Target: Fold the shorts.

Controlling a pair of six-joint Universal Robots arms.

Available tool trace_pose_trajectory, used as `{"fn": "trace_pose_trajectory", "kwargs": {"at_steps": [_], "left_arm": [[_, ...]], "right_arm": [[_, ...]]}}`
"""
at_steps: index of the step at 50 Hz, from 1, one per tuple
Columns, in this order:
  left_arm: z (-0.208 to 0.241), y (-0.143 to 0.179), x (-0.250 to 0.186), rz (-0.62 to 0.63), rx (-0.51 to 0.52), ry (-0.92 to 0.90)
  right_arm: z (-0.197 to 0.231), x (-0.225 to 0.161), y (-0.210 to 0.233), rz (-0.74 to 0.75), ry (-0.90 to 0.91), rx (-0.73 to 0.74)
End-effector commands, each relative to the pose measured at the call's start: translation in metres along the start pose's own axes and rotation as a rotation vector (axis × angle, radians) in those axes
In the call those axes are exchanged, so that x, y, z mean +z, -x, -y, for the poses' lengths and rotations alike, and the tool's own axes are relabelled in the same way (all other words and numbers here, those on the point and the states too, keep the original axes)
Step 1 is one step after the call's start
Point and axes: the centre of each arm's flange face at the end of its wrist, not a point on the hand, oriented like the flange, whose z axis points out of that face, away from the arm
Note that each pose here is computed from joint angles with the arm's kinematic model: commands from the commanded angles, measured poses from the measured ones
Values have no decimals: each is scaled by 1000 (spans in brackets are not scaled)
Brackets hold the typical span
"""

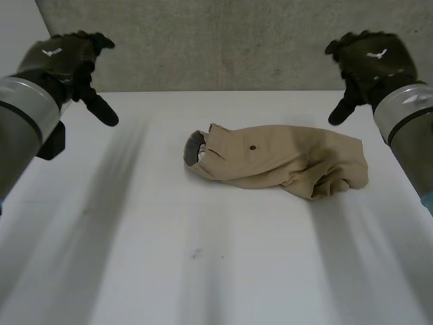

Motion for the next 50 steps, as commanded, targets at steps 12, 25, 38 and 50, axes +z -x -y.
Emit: {"fn": "trace_pose_trajectory", "kwargs": {"at_steps": [12,25,38,50], "left_arm": [[-139,-97,80,-287,20,79],[-189,-114,104,-311,86,112],[-130,-98,105,-203,107,25],[87,-11,67,153,-42,-683]], "right_arm": [[-27,-17,27,300,97,-332],[-37,-13,24,296,126,-332],[-40,-8,12,262,134,-334],[-38,-9,13,261,126,-328]]}}
